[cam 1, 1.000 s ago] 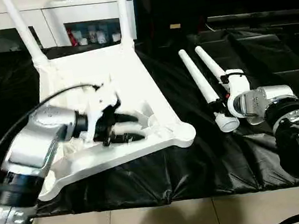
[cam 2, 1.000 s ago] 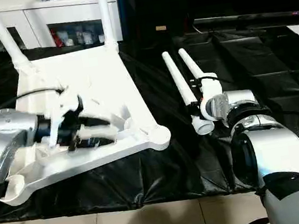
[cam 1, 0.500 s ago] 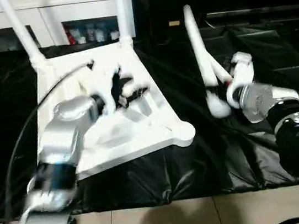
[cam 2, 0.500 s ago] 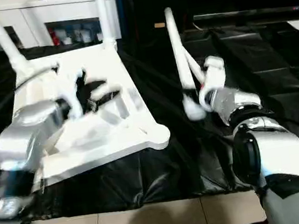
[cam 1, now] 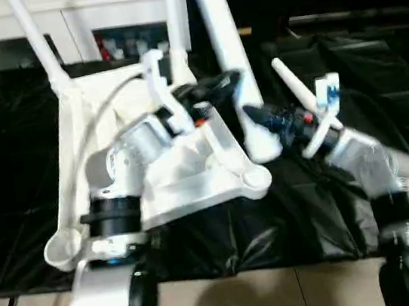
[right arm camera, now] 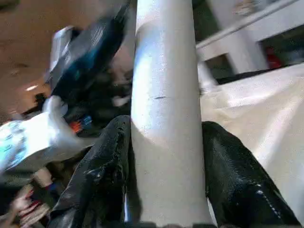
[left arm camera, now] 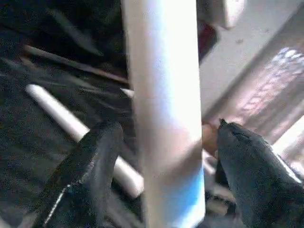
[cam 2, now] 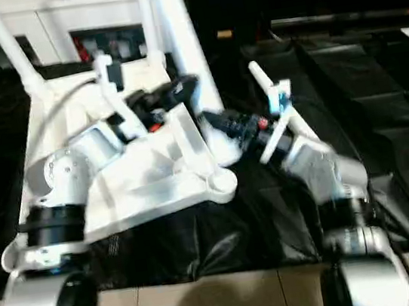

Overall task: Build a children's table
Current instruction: Pick table leg

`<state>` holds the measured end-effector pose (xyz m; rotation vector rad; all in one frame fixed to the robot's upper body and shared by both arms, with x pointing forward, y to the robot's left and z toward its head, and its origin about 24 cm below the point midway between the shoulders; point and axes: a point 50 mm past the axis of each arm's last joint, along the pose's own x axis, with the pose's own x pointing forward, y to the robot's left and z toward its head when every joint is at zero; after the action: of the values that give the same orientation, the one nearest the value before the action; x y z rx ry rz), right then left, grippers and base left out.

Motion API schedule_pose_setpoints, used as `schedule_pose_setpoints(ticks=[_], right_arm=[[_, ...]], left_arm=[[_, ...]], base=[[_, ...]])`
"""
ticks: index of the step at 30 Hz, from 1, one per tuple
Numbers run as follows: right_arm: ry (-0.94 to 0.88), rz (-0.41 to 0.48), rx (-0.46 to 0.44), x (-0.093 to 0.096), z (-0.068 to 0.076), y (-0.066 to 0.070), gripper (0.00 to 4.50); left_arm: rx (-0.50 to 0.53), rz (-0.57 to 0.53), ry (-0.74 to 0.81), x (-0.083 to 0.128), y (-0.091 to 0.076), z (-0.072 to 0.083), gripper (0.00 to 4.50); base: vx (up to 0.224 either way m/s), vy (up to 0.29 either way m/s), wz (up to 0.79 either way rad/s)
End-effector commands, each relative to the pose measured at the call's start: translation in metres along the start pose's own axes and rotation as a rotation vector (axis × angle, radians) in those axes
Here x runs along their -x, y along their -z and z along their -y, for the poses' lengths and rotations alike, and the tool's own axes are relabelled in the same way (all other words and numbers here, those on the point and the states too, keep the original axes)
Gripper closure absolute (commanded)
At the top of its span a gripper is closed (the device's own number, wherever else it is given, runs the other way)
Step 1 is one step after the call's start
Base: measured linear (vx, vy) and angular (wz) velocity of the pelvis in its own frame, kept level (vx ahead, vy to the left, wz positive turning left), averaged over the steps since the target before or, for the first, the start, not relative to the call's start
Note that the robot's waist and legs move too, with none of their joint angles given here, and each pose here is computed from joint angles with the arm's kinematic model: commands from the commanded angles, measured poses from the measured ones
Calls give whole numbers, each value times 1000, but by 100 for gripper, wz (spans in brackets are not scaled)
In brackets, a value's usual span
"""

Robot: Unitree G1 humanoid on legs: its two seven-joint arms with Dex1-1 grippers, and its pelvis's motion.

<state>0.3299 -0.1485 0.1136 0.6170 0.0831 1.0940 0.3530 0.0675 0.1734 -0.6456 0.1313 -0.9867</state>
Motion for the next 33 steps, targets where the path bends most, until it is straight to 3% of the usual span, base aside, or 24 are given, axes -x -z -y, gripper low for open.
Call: schedule_pose_setpoints(ticks=[1, 7, 13, 14, 18, 20, 24, 27, 29, 30, 33], right_arm=[[-36, -4, 23, -1, -7, -3, 263], [-51, -32, 20, -3, -16, 1, 263], [128, -90, 178, -19, -13, 3, 263], [182, -104, 216, -25, -12, 5, 263], [319, -141, 368, -52, -15, 14, 263], [346, -142, 412, -61, -20, 17, 263], [396, -151, 499, -72, -26, 22, 263], [436, -121, 547, -82, -33, 23, 263], [446, -128, 586, -85, -35, 25, 263], [450, -131, 638, -90, -38, 27, 263], [458, -114, 647, -93, -41, 29, 263]], left_arm=[[7, 10, 32, -3, -6, 8, 57], [-9, -35, 5, -6, 2, 7, 53], [-22, 6, -172, -9, -4, -1, 53], [-15, 24, -219, -10, -5, -3, 82], [13, 113, -375, -13, -9, -11, 93], [23, 137, -407, -13, -9, -13, 128], [31, 164, -459, -12, -9, -17, 130], [24, 173, -484, -11, -8, -17, 171], [13, 173, -489, -11, -8, -17, 166], [2, 179, -502, -11, -8, -17, 186], [-2, 188, -511, -11, -7, -16, 212]], base=[[0, 0, 0], [0, 0, 0], [0, 0, 0], [0, 0, 0], [0, 0, 0], [0, 0, 0], [0, 0, 0], [0, 0, 0], [0, 0, 0], [0, 0, 0], [0, 0, 0]])
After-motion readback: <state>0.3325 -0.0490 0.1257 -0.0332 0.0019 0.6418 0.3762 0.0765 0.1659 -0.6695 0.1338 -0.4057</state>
